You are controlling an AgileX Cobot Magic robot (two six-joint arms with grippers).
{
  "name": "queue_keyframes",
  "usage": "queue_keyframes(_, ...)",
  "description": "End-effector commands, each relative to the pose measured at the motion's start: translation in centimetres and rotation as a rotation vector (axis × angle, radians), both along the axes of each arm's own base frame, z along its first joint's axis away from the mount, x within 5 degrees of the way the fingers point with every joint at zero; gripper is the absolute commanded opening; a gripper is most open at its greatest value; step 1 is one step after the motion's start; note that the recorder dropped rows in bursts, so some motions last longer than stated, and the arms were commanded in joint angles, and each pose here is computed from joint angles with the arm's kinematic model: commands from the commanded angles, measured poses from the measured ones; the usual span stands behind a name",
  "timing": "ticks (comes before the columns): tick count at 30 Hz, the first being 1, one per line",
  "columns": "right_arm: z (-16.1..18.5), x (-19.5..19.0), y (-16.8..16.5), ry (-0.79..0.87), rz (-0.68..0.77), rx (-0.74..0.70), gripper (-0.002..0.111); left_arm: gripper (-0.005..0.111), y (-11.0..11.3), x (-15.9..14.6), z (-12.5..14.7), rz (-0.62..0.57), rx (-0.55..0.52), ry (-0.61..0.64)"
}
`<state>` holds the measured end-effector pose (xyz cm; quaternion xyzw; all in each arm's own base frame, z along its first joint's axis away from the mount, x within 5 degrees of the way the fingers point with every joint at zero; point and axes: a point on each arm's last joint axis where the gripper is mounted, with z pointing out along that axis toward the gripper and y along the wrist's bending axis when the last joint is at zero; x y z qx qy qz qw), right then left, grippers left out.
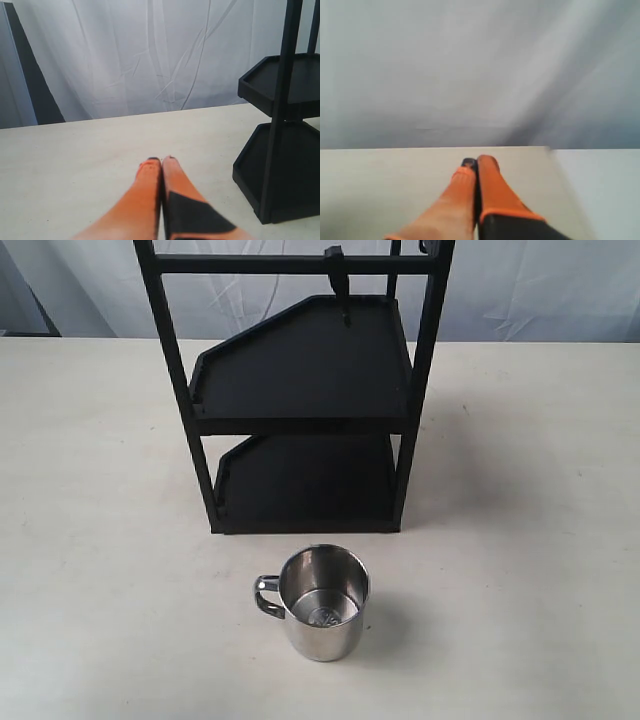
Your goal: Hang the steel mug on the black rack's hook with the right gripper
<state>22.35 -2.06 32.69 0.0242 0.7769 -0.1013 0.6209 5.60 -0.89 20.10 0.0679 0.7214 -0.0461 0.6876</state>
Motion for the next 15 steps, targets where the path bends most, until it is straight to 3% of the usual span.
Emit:
queue_keyframes(1, -0.5, 0.2, -2.6, 0.095, -0.283, -0.224, -0.001, 0.002, 0.0, 0.0, 0.1, -0.005, -0.002, -0.009)
queue_keyframes(5, -3.7, -1.0, -1.5, 0.402, -0.264, 0.093, -0.001, 0.002, 0.0, 0.0, 0.1, -0.005, -0.002, -0.009)
queue_keyframes(7, -5.0, -2.0, 0.2, 0.609, -0.132, 0.22, -0.001, 0.002, 0.0, 0.0, 0.1, -0.005, -0.002, -0.009)
queue_keyframes(9, -5.8, -3.0, 2.8, 0.79, 0.127, 0.331, -0.001, 0.002, 0.0, 0.0, 0.1, -0.005, -0.002, -0.009)
queue_keyframes(12, -5.3, -3.9, 6.0, 0.852, 0.462, 0.482, -0.001, 0.002, 0.0, 0.0, 0.1, -0.005, -0.002, -0.009)
queue_keyframes(15, -5.1, -3.8, 7.4, 0.82, 0.53, 0.461, -0.001, 0.002, 0.0, 0.0, 0.1, -0.005, -0.002, -0.009)
